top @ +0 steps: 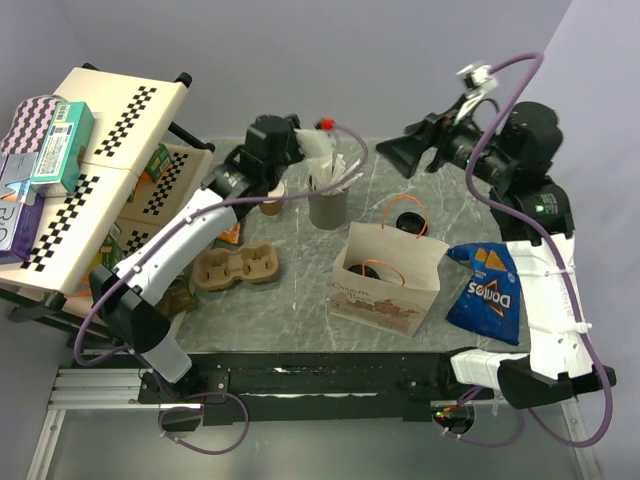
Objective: Pack the takeout coffee
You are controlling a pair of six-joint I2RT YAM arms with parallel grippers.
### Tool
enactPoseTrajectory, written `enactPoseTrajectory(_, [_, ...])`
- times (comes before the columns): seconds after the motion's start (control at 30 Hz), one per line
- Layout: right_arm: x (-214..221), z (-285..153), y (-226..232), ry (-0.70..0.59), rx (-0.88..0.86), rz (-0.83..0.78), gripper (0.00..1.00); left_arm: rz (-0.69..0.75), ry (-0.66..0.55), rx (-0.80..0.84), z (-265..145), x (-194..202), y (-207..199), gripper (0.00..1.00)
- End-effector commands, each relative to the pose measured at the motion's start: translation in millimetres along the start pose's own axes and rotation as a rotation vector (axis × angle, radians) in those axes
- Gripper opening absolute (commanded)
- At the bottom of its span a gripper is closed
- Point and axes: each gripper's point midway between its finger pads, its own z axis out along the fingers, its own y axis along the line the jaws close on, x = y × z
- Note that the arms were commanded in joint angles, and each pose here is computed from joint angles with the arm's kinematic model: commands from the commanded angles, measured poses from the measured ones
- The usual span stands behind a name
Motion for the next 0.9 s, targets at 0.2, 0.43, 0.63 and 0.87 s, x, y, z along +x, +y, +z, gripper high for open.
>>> enactPoseTrajectory(0.2, [-17.4, -39.7, -50.7, -0.059, 0.256, -0.112, 1.00, -0.547, -0.139, 0.260, 33.8, -27.9, -28.2, 0.83])
enactPoseTrajectory(0.43, [4.2, -52.6, -52.2, -0.012, 0.288, -0.148, 1.00, -0.838, -0.146, 0.439, 63.2, -36.3, -43.0, 0.66])
enactPoseTrajectory(0.63, [10.4, -55.6, -55.8, 0.005, 0.304, -0.150, 1.00, -0.896, -0.104, 0.526, 69.8, -27.9, -67.5, 0.61])
enactPoseTrajectory(0.87, [13.1, -52.9, -61.1, 0.010, 0.308, -0.145, 1.00, -0.973, -0.092, 0.656, 57.2, -29.4, -91.8, 0.63])
